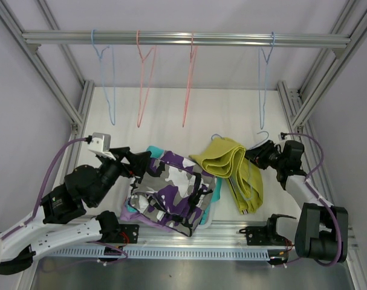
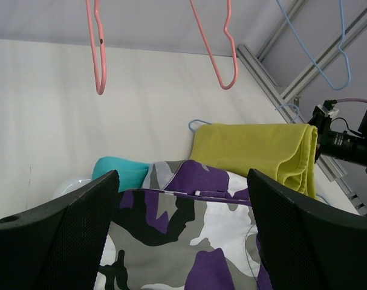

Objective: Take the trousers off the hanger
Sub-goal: Pick up the hanger at the center of the board.

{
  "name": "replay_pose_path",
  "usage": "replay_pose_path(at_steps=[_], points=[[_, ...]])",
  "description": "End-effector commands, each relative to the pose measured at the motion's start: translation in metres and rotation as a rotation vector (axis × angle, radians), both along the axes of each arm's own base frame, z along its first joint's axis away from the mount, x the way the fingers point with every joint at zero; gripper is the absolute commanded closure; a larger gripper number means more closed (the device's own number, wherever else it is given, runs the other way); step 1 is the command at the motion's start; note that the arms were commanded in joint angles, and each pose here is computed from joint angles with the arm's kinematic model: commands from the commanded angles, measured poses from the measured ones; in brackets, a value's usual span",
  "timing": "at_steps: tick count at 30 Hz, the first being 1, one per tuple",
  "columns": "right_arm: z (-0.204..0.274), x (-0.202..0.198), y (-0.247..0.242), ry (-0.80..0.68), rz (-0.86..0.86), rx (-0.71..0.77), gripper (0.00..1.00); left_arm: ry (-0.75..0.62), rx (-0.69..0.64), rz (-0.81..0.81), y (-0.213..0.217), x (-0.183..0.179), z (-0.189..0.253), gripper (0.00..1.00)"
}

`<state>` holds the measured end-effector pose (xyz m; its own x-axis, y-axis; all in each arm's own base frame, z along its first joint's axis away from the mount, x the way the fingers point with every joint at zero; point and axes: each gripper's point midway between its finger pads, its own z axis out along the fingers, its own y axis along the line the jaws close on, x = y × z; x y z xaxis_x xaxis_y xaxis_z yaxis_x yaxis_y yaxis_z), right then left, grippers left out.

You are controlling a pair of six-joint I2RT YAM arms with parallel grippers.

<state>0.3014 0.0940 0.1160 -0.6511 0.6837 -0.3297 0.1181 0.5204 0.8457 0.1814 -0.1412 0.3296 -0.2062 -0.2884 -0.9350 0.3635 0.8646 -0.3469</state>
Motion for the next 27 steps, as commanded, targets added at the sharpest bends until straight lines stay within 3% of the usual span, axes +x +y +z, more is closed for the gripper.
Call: replay_pose_path(at_steps=[1, 6, 8, 14, 17, 19, 20, 24, 27], points=[[0.021, 0.003, 0.011, -0.067, 0.062, 0.095, 0.73, -0.003, 0.043, 0.021, 0.004, 0.003, -0.005, 0.09], [0.026, 0.001, 0.015, -0.063, 0.086, 0.125, 0.85, -0.001, 0.047, 0.020, 0.003, 0.004, -0.006, 0.09], [0.031, 0.001, 0.016, -0.071, 0.090, 0.139, 0.99, 0.000, 0.047, 0.018, 0.003, 0.004, -0.006, 0.09], [0.067, -0.002, 0.013, -0.175, 0.085, 0.142, 1.00, -0.001, 0.045, 0.023, 0.004, 0.004, -0.006, 0.08], [0.104, -0.014, 0.009, -0.247, 0.067, 0.071, 1.00, -0.001, 0.043, 0.025, 0.004, 0.004, -0.006, 0.08], [0.151, -0.019, 0.003, -0.371, 0.039, -0.003, 1.00, 0.001, 0.046, 0.020, 0.003, 0.004, -0.006, 0.08], [0.154, -0.026, 0.003, -0.345, 0.030, -0.015, 1.00, 0.001, 0.046, 0.019, 0.002, 0.004, -0.006, 0.08], [0.218, -0.040, -0.002, -0.475, -0.005, -0.087, 1.00, 0.001, 0.043, 0.014, 0.002, 0.003, -0.006, 0.08], [0.239, -0.048, -0.005, -0.521, -0.026, -0.129, 1.00, 0.004, 0.041, 0.013, 0.002, 0.003, -0.007, 0.08]])
